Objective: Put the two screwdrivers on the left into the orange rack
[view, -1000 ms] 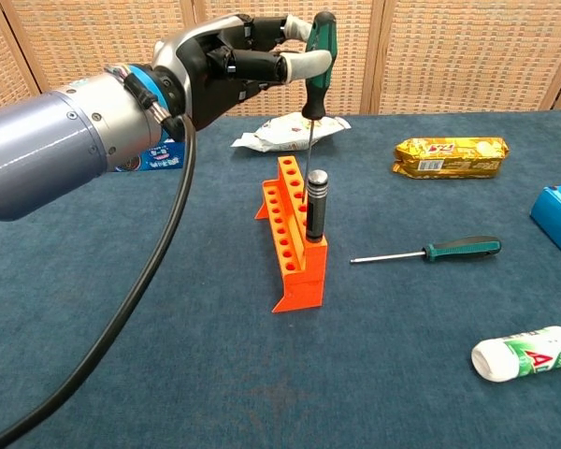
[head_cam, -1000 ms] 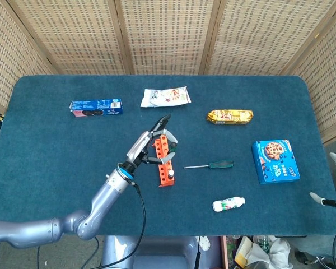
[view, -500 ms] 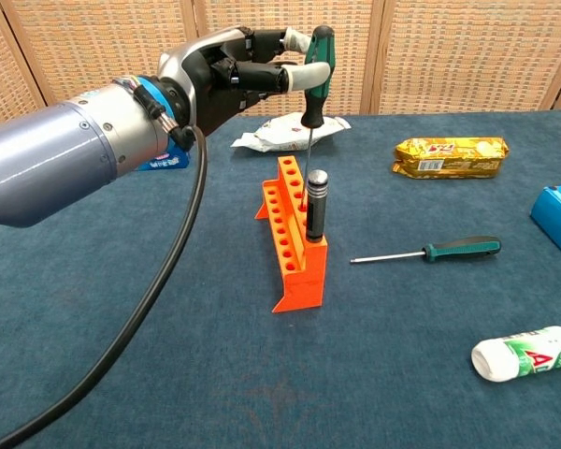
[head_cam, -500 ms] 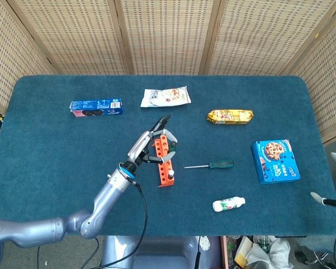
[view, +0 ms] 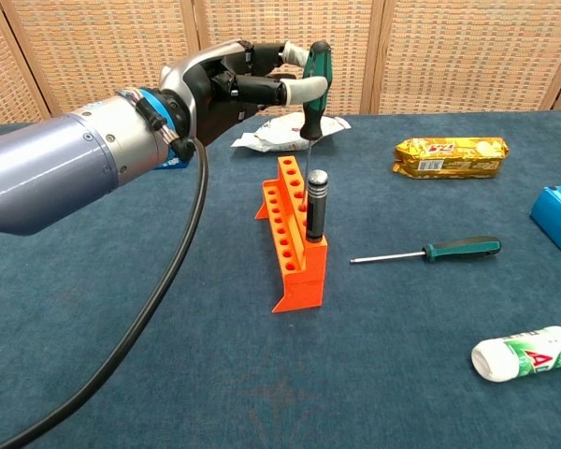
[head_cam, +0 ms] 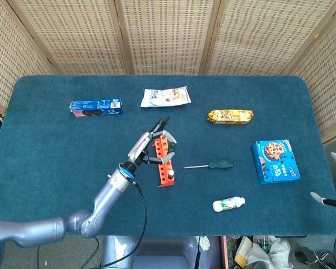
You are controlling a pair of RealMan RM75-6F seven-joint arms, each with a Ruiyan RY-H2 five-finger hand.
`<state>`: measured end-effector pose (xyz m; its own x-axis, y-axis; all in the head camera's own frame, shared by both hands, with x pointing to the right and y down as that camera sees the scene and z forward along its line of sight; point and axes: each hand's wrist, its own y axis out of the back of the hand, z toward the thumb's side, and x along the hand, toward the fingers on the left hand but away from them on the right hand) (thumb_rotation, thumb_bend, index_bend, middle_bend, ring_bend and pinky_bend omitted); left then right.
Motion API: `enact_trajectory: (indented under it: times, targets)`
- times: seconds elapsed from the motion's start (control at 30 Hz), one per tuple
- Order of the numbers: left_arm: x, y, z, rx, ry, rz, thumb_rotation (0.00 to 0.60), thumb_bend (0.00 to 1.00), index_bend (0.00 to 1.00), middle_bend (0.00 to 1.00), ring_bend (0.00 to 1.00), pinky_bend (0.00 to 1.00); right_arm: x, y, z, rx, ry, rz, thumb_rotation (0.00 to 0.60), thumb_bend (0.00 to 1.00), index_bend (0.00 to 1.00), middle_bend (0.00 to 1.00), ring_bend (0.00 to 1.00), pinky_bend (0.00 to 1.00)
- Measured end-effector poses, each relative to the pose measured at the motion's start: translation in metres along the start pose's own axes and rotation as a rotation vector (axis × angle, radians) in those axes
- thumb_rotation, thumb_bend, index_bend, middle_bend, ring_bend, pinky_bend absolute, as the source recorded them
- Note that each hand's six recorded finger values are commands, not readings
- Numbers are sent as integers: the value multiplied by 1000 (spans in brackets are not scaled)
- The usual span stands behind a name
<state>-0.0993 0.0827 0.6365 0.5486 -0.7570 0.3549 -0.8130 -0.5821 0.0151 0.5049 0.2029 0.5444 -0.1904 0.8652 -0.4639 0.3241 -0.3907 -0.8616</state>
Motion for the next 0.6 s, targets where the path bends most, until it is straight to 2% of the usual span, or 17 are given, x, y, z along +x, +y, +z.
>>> enact_trajectory:
  times: [0.6]
  targets:
    - [-2, -7, -29, 39, 47, -14, 600, 412, 642, 0, 0, 0, -1, 0, -1, -3, -3, 2, 600, 0, 0, 0, 0, 0]
